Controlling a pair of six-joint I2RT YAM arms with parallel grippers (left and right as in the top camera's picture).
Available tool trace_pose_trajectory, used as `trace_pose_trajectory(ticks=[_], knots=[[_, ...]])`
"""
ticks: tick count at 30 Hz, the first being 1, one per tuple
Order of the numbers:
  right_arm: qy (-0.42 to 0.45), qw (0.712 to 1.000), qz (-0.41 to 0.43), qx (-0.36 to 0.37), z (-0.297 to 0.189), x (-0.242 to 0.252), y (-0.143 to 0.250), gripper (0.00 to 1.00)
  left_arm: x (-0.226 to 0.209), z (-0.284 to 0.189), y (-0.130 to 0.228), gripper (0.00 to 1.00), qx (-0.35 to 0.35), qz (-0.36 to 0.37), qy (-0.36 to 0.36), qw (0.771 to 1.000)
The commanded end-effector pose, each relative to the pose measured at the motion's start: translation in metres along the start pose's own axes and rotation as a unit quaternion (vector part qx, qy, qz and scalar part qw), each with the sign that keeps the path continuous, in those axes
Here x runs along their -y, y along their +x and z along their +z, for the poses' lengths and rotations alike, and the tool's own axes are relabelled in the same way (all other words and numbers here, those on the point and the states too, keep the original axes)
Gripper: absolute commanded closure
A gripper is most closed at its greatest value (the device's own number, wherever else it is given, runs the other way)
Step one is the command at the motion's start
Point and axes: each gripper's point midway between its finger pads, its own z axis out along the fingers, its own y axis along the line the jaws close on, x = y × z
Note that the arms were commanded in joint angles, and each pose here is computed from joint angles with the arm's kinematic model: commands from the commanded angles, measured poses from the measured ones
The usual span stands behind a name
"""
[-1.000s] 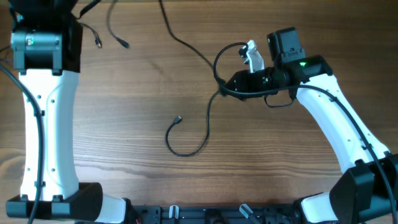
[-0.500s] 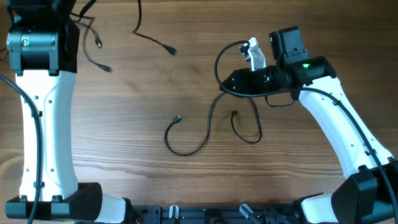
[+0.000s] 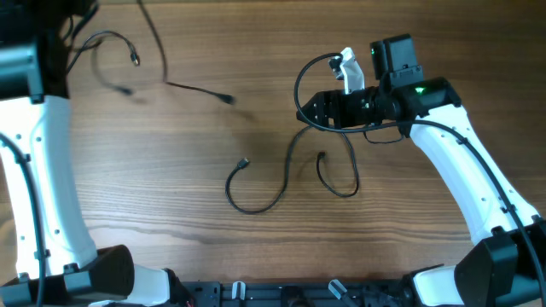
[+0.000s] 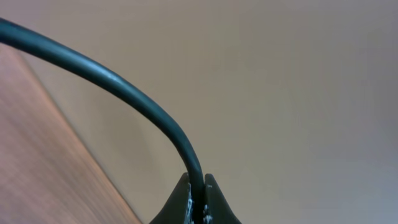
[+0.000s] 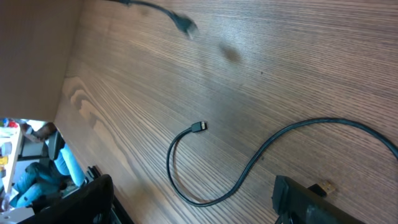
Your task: Untangle cables
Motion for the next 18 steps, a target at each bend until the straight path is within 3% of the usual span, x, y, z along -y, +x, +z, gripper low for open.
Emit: trace_pose_trajectory(ticks=[1,6,11,16,18], knots=[[0.0,1.0,-0.011,0.014,-0.006,-0.006,-0.004,0.17,-0.023,-0.011,-0.037,0.96,0.045,-0.105,-0.031,0.993],[0.0,1.0,-0.004,0.017,-0.006,-0.006,-0.006,0.18,-0.056,-0.006,-0.048,0.96,0.061,-0.242,-0.075,0.966],[0.0,1.0,-0.004,0.017,-0.006,-0.006,-0.006,0.19,-0.055,0.001,-0.05,0.96,0.068,-0.35,-0.062,0.932],[-0.002,1.0,0.009,0.024,-0.006,-0.007,-0.009,0.2,-0.019,0.006,-0.034,0.96,0.01,-0.338,-0.003,0.941],[-0.002,1.0,0.015,0.026,-0.006,-0.007,-0.01,0.22,-0.008,0.009,-0.021,0.96,-0.007,-0.281,0.008,0.96]])
